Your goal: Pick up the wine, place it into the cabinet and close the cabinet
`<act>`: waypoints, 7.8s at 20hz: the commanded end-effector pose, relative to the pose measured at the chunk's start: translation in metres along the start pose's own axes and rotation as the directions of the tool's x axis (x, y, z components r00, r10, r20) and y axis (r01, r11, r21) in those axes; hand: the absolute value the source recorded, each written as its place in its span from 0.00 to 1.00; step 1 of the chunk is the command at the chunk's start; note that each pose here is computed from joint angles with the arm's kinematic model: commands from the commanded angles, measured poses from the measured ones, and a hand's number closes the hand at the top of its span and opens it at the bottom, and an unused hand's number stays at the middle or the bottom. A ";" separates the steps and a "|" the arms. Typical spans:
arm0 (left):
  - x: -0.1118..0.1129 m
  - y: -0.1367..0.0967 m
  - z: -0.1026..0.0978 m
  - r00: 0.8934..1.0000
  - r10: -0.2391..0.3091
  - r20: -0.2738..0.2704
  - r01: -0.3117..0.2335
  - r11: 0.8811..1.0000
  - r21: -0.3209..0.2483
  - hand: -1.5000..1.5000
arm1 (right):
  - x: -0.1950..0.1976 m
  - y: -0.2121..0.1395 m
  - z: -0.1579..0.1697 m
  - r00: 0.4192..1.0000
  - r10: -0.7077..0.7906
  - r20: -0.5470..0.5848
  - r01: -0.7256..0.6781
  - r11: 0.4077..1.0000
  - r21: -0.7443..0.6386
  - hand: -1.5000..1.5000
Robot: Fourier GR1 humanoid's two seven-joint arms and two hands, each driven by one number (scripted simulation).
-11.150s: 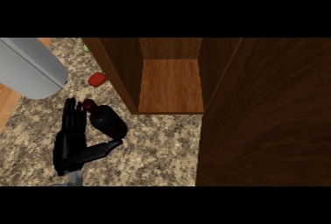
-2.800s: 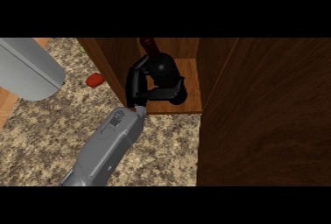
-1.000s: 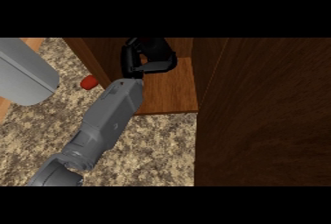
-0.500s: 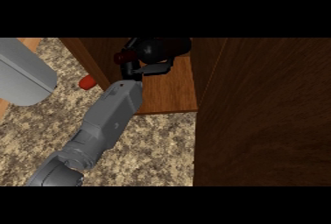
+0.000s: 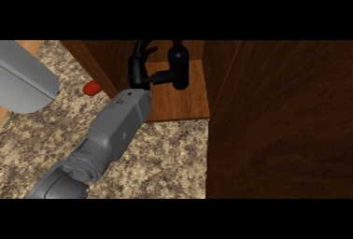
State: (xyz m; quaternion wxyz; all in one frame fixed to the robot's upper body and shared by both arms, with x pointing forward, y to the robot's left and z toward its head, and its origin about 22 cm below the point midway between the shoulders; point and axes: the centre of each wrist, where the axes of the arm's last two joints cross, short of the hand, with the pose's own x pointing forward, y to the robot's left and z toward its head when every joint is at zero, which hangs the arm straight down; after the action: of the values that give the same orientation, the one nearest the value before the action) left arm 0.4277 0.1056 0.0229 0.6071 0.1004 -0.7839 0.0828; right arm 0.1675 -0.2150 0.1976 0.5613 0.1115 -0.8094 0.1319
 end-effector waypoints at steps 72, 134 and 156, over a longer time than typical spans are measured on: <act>0.003 0.003 0.198 0.962 0.270 0.029 -0.260 0.948 -0.182 0.00 | 0.011 0.009 0.019 1.000 -0.014 0.022 0.016 0.998 -0.066 0.00; 0.123 0.279 0.214 0.960 0.269 0.082 -0.246 0.944 -0.219 0.00 | 0.027 0.129 0.042 0.965 -0.183 -0.188 0.252 0.848 0.466 1.00; 0.121 0.273 0.183 0.938 0.344 0.053 -0.321 0.914 -0.247 0.00 | 0.022 0.172 -0.046 0.990 -0.107 -0.092 0.136 0.901 0.413 1.00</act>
State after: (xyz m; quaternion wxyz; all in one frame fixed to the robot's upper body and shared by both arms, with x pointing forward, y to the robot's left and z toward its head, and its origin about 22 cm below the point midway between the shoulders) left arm 0.1478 0.3157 0.0901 0.5537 -0.1020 -0.8220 0.0852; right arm 0.1268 -0.0831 0.2015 0.5742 0.2380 -0.7334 0.2755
